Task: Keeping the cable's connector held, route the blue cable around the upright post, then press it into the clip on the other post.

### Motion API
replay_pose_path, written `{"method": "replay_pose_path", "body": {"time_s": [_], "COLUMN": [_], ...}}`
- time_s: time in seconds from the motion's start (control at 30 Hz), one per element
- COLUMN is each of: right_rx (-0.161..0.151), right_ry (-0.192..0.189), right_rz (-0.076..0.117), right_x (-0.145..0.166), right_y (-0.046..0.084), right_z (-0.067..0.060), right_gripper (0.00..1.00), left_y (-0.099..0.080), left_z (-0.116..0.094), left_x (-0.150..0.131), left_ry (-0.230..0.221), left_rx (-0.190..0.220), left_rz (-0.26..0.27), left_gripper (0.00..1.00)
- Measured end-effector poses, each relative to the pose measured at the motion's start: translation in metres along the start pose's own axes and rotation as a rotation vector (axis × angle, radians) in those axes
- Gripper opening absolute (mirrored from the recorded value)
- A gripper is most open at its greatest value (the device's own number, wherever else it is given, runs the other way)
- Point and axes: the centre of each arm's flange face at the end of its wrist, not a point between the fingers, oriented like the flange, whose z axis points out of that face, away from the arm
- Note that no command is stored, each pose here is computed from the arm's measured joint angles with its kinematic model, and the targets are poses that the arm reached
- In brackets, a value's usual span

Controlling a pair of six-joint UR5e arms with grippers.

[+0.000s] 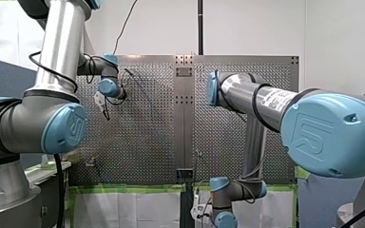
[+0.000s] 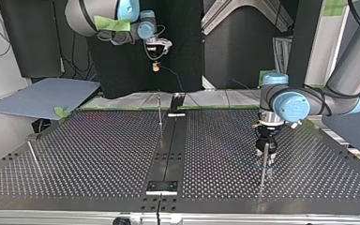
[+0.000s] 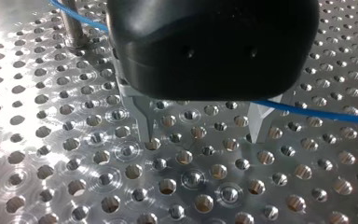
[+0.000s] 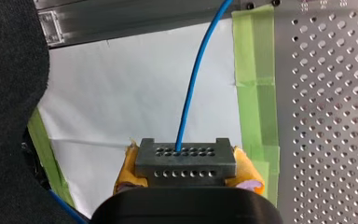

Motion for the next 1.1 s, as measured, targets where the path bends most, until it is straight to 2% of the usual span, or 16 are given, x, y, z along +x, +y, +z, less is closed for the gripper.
{"method": "replay_pose_path", "body": {"time_s": [0.3, 0.6, 0.97, 1.1], "right_rx": [-0.002, -0.011, -0.042, -0.043], "right_ry": [0.07, 0.122, 0.166, 0.206], "right_rz": [0.012, 0.02, 0.034, 0.047], "right_x": [0.035, 0.075, 0.118, 0.136], "right_y": [0.003, 0.006, 0.021, 0.025], "right_z": [-0.009, -0.028, -0.05, -0.054], "right_gripper": [0.0, 0.0, 0.0, 0.0], "left_y": [0.002, 0.005, 0.009, 0.009], "left_z": [0.001, 0.001, 0.002, 0.002], "left_x": [-0.001, -0.002, -0.004, -0.004], "left_ry": [-0.002, -0.004, -0.011, -0.012], "left_rx": [-0.005, -0.009, -0.024, -0.026], "left_rz": [-0.002, -0.006, -0.013, -0.016], "left_gripper": [1.0, 1.0, 1.0, 1.0]}}
